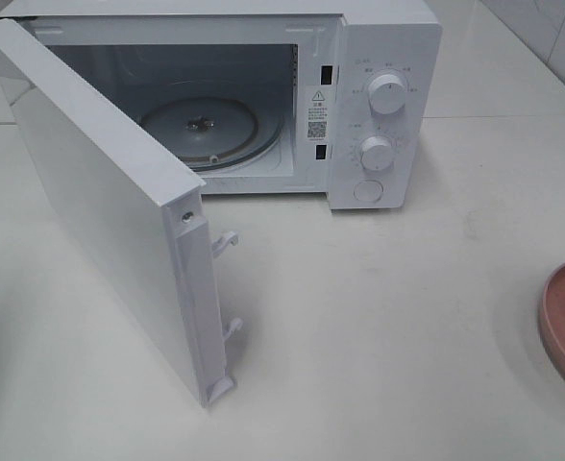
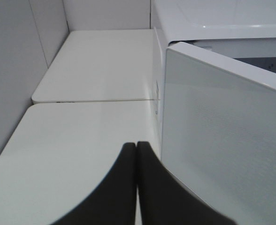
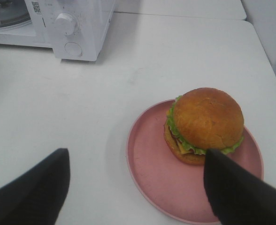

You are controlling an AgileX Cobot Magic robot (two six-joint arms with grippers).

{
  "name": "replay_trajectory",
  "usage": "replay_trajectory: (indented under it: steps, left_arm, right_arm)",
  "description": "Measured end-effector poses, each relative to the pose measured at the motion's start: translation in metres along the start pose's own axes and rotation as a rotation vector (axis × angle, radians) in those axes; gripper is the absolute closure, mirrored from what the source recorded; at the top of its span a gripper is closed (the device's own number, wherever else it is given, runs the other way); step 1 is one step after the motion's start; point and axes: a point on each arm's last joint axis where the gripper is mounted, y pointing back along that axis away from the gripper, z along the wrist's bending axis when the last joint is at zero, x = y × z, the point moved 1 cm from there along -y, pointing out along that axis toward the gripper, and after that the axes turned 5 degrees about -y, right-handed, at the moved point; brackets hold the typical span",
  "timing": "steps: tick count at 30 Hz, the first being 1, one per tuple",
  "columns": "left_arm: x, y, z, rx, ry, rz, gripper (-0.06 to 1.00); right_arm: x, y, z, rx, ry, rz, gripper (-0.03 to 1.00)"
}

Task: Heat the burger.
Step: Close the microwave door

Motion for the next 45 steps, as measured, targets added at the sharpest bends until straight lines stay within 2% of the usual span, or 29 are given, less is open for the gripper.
replay_trajectory:
  steps: [5,11,13,16,18,19,20,21,23,26,27,32,34,37,38,45]
  left_arm:
    - [0.016,-0.014,0.004,-0.059,0.007,-0.056,0.94]
    - [0.024,-0.029,0.005,-0.073,0.030,-0.058,0.94]
    - [0.027,-0.044,0.001,-0.029,-0.001,-0.057,0.94]
    - [0.029,-0.048,-0.001,-0.007,-0.010,-0.058,0.94]
    - [0.033,-0.058,-0.010,0.073,-0.033,-0.062,0.94]
    - [0.033,-0.058,-0.010,0.073,-0.033,-0.062,0.94]
    - [0.035,-0.064,-0.017,0.138,-0.047,-0.067,0.94]
    - [0.035,-0.064,-0.017,0.138,-0.047,-0.067,0.94]
    - [0.043,-0.075,-0.028,0.245,-0.068,-0.068,0.94]
    - [0.045,-0.078,-0.030,0.267,-0.068,-0.069,0.94]
    - [0.048,-0.083,-0.033,0.299,-0.052,-0.077,0.94]
    - [0.056,-0.095,-0.039,0.336,-0.017,-0.040,0.94]
    - [0.056,-0.105,-0.053,0.397,-0.019,-0.023,0.94]
    - [0.057,-0.106,-0.058,0.413,-0.017,-0.019,0.94]
    - [0.057,-0.109,-0.067,0.434,-0.012,-0.016,0.94]
    - [0.060,-0.115,-0.088,0.438,-0.006,-0.005,0.94]
  right_arm:
    - [0.000,0.000,0.000,0.000,0.000,0.000,0.20]
    - [0.000,0.000,0.000,0.000,0.000,0.000,0.20]
    - [0.000,0.000,0.000,0.000,0.000,0.000,0.20]
    - [0.000,0.000,0.000,0.000,0.000,0.000,0.20]
    - [0.000,0.000,0.000,0.000,0.000,0.000,0.20]
    - [0.000,0.000,0.000,0.000,0.000,0.000,0.20]
    - [0.000,0.000,0.000,0.000,0.000,0.000,0.20]
    - [0.000,0.000,0.000,0.000,0.000,0.000,0.20]
    - [0.000,0.000,0.000,0.000,0.000,0.000,0.20]
    - [0.000,0.000,0.000,0.000,0.000,0.000,0.20]
    - [0.000,0.000,0.000,0.000,0.000,0.000,0.20]
    - [0.000,0.000,0.000,0.000,0.000,0.000,0.20]
    - [0.000,0.000,0.000,0.000,0.000,0.000,0.20]
    - [0.000,0.000,0.000,0.000,0.000,0.000,0.20]
    - [0.000,0.000,0.000,0.000,0.000,0.000,0.20]
    - [0.000,0.000,0.000,0.000,0.000,0.000,0.20]
